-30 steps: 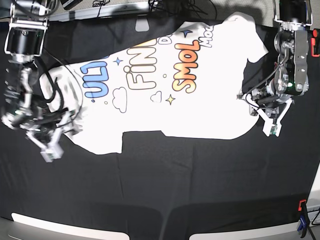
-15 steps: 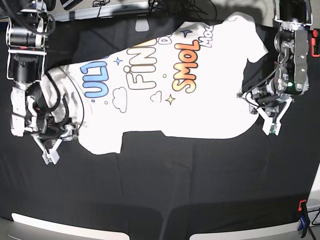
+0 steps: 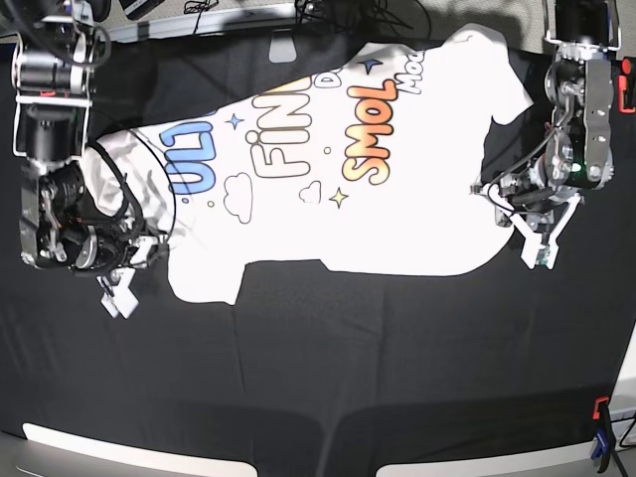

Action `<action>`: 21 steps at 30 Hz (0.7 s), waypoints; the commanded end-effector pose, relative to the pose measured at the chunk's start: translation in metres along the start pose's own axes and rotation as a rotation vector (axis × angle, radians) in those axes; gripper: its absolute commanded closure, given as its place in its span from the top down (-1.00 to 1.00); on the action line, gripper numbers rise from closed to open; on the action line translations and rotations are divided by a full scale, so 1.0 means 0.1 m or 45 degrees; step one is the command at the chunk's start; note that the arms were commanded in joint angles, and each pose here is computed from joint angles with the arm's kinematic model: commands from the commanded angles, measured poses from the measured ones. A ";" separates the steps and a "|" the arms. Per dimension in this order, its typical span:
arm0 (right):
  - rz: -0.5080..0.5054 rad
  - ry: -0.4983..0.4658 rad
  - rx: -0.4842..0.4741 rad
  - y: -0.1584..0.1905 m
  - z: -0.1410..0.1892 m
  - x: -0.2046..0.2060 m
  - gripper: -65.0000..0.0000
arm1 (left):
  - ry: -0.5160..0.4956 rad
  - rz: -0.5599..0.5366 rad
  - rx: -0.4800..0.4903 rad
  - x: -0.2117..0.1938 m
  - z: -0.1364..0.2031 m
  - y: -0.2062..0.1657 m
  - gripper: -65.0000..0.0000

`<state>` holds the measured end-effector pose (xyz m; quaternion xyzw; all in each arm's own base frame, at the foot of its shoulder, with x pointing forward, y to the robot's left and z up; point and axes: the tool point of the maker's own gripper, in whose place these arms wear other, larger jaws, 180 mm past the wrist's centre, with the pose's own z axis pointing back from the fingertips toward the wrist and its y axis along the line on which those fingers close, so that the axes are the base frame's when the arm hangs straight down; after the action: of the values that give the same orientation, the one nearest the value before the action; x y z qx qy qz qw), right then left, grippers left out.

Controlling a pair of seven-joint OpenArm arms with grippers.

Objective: Layout the t-shirt on the table in an organized manner, then fold the t-shirt properly
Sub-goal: 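Regrasp the shirt hem with the right gripper near the print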

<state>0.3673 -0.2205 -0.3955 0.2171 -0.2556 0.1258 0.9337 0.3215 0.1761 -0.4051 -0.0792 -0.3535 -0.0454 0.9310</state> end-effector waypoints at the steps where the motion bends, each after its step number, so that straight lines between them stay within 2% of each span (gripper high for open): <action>1: 0.076 -0.095 -0.002 0.04 0.14 0.27 -1.00 | -0.068 -0.022 0.003 0.19 0.04 0.03 -1.00; 6: 0.344 -0.181 -0.006 0.49 0.36 0.42 -1.00 | -0.067 -0.023 0.003 0.19 0.04 0.03 -1.00; 10: 0.520 -0.162 -0.021 0.82 0.47 0.24 -1.00 | -0.068 -0.022 0.003 0.19 0.04 0.03 -1.00; 13: 0.613 -0.092 -0.087 0.89 0.50 -0.01 -1.00 | -0.067 -0.023 0.003 0.18 0.04 0.03 -1.00; 18: 0.679 0.177 -0.190 0.86 0.54 -0.76 -1.00 | -0.067 -0.023 0.003 0.19 0.04 0.03 -1.00; 21: 0.720 0.158 -0.207 0.93 0.54 -0.97 -1.00 | -0.067 -0.023 0.003 0.19 0.04 0.03 -1.00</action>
<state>0.2187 -0.1773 -0.3875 0.0579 -0.2331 0.3692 0.8978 0.3214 0.1764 -0.4052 -0.0782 -0.3534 -0.0460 0.9310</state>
